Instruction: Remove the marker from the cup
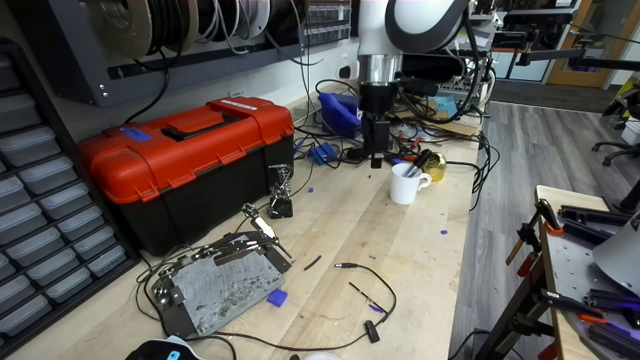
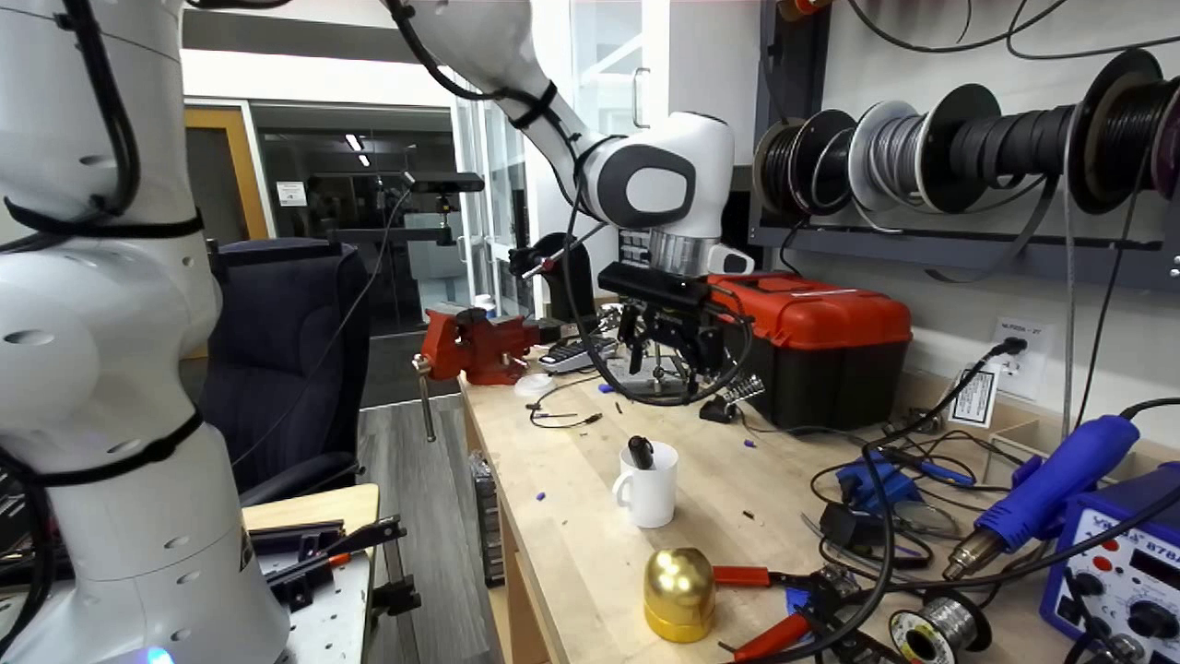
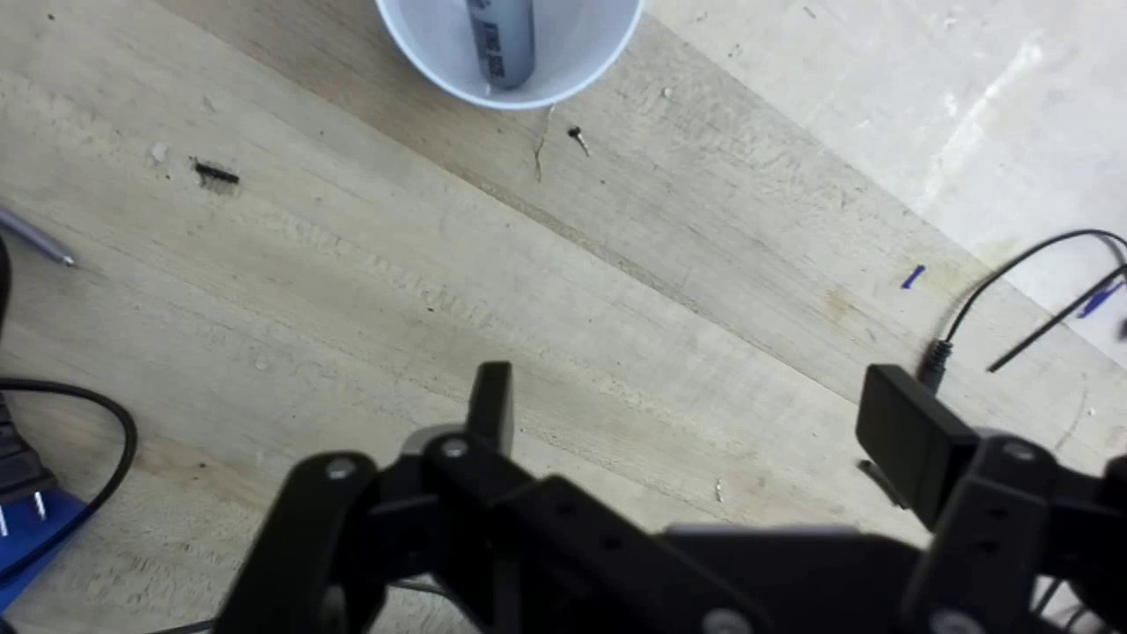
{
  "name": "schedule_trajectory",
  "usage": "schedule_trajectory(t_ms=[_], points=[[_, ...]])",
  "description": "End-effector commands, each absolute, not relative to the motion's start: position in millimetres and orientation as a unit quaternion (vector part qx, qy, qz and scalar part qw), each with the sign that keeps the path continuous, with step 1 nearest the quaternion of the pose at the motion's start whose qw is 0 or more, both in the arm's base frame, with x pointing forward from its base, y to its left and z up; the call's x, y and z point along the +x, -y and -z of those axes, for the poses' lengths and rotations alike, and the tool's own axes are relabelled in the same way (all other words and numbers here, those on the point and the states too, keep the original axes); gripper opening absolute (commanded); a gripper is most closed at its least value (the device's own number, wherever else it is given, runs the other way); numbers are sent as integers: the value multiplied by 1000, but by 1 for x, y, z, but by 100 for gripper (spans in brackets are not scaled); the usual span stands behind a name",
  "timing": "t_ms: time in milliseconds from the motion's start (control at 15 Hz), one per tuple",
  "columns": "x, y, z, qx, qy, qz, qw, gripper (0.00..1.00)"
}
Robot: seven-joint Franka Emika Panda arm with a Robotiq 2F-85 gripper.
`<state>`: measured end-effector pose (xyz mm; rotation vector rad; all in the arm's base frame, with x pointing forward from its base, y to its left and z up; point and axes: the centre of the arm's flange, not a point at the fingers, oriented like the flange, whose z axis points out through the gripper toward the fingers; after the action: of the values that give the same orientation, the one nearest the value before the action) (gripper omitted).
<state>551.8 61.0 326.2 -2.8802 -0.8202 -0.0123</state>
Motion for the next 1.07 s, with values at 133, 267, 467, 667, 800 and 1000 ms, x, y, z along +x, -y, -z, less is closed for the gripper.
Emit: schedule_trajectory(t_ms=[133, 267, 467, 667, 800, 1000], points=[[492, -58, -361, -971, 225, 49, 70, 100], [484, -50, -365, -974, 210, 53, 68, 100], [476, -32, -364, -979, 185, 53, 74, 100], [470, -12, -356, -982, 160, 49, 86, 100], [467, -1, -350, -984, 143, 45, 93, 100], [462, 16, -343, -987, 119, 40, 100, 100]])
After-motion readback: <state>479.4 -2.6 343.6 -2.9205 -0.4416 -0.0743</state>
